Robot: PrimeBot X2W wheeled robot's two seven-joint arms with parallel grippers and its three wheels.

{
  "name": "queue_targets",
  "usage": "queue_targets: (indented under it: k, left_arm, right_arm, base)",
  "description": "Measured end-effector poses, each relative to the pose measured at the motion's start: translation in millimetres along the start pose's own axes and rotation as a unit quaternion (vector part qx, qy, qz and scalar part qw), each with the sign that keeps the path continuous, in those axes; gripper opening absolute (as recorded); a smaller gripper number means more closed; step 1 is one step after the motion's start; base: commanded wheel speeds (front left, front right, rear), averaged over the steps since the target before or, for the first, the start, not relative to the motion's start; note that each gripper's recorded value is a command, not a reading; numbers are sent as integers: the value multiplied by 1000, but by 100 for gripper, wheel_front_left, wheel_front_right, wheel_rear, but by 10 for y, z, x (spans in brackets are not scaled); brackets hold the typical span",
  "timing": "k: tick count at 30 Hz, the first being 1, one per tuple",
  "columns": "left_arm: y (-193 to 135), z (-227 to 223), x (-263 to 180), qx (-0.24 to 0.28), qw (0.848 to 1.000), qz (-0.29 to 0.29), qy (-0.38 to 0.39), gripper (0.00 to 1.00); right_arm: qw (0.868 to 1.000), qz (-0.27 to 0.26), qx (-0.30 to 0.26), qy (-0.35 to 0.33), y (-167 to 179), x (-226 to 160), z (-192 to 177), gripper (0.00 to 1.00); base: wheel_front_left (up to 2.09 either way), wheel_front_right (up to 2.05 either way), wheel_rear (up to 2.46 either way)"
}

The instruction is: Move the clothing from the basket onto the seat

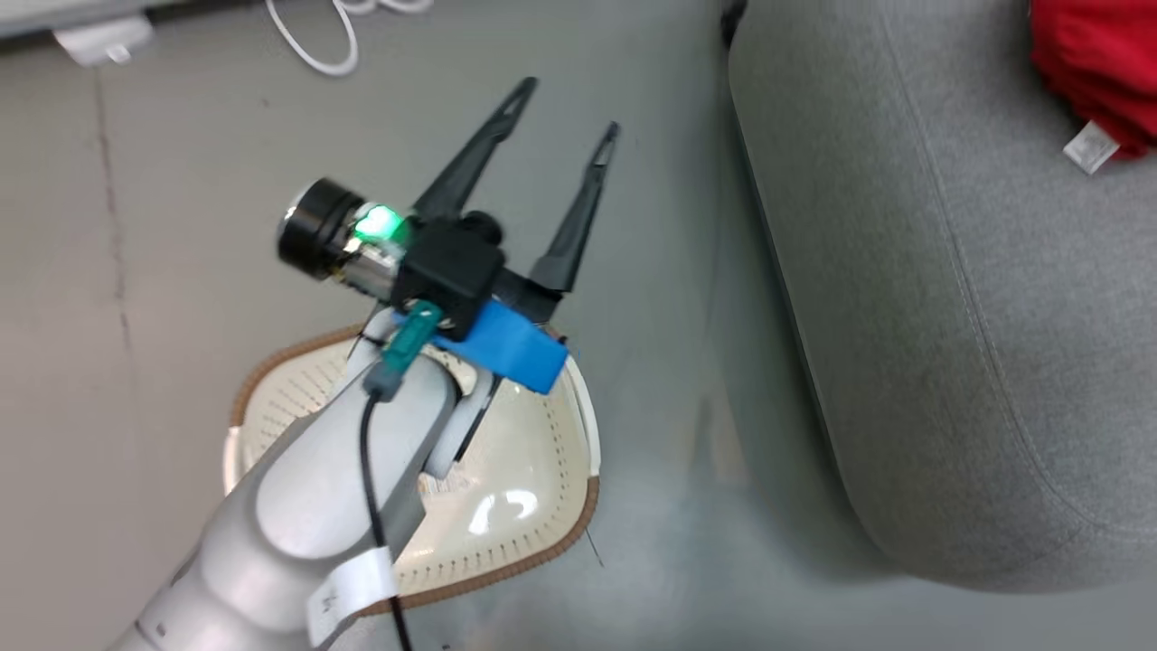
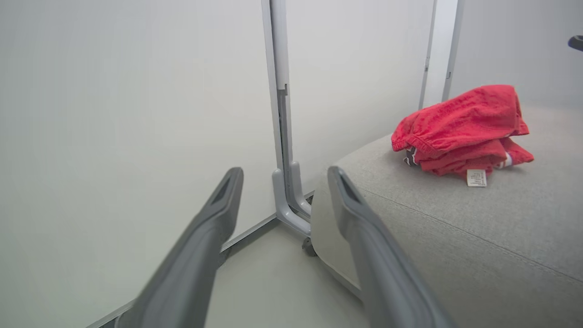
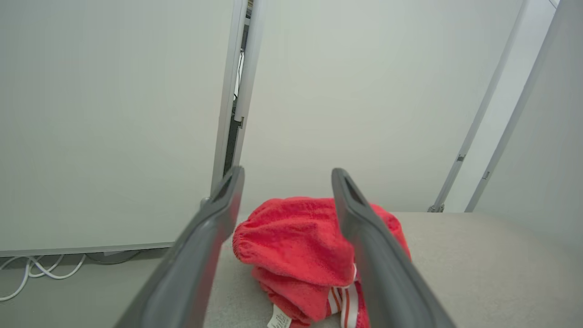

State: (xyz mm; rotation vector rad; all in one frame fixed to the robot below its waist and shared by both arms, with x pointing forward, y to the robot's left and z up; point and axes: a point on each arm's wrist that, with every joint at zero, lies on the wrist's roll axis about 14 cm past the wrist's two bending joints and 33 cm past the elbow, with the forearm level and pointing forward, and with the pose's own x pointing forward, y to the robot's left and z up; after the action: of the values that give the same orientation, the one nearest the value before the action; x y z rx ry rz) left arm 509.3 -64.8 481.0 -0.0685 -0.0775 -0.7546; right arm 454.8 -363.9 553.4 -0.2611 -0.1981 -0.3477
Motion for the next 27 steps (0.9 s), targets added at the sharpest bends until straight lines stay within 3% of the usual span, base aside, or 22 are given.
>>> queue_targets:
  k: [6,13,27]
  left_arm:
    - [314,279,-373,9,997,80,-13,100]
    - [614,547,-924,27,986,161,-24,100]
    - [819,680,-1853,31,963,268,-26,100]
  right_arm:
    - [996,69,53,-35,544,-152,329,100]
    - [982,143,109,-65,1111,-378,677,100]
    - [969,192,153,-30,1457,-847,641,100]
  base:
    - [0,0,0]
    - [0,0,0]
    - [0,0,0]
